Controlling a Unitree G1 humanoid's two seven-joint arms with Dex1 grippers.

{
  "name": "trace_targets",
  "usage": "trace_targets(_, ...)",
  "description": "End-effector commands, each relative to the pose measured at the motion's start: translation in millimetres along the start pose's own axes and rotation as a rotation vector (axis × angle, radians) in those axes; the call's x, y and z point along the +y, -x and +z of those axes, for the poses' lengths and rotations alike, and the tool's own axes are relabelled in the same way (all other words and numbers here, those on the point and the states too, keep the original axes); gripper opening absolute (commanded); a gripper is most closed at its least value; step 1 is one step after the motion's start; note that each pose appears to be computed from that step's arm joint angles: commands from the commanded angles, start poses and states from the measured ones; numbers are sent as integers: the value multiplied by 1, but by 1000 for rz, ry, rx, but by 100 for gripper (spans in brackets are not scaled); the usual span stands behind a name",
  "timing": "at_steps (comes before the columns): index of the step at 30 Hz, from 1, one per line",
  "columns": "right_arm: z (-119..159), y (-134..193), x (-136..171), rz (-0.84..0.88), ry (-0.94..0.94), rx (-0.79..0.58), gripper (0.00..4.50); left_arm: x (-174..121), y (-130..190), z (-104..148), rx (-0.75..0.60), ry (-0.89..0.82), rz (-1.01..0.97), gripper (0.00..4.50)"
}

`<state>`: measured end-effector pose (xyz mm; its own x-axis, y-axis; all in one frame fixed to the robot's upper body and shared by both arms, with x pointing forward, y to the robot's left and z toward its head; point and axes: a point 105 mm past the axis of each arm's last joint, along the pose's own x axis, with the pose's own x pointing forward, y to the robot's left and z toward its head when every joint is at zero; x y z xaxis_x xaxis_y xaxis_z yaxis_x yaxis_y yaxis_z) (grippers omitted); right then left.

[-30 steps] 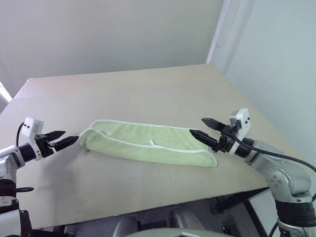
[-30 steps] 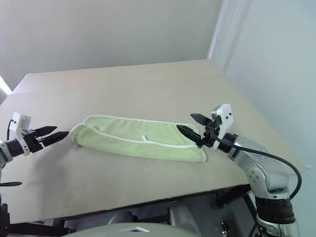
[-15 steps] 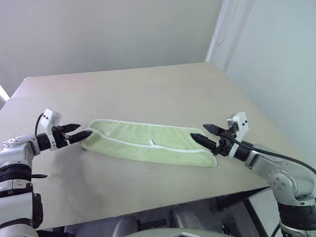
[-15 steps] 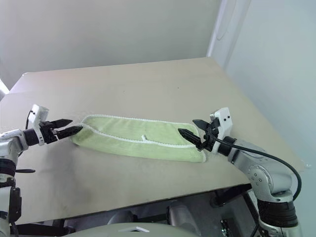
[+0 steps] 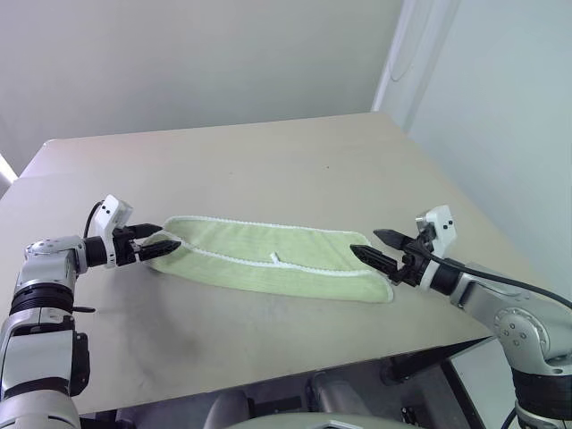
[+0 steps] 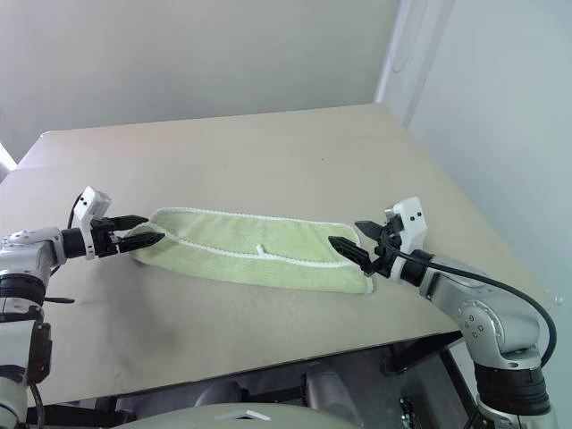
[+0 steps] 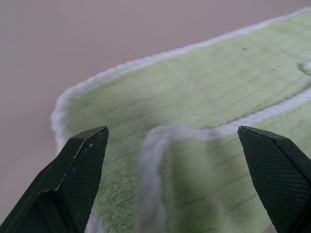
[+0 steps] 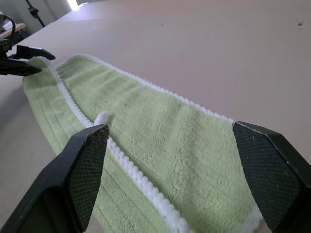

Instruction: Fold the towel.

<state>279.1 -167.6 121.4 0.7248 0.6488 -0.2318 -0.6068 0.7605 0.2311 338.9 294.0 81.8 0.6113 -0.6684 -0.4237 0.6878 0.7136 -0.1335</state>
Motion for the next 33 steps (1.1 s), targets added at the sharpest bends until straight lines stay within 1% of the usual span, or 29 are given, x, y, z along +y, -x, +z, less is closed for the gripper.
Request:
trace_targets(1,14,6,3,-11,52,-40,429,2,6,14,-16,-28,-11,357)
trace_targets(5,12,7,2,-20,52,-38,429,1,7,13,0,-24,-31,215)
trace_targets(10,10,8,-1,-34,48,-30,429,2,5,21,-41,-8,-33,24)
trace_targets(11,9,8,0,-32,45,-26,429,2,5,22,-42,-9,-34,3)
trace_targets(21,-13,14,4,14,-55,91,429,3,3,18,-5,-50,-21,3)
trace_targets(24,-21,13,2,4,-76,120,429,3,2,16,5,-53,-12,3)
trace_targets(29,-36,15,-1,-13,-85,177,429,4,2,14,12,-55,-2,3)
trace_targets(33,-40,17,-2,-13,-87,194,429,5,2,14,14,-57,4,3)
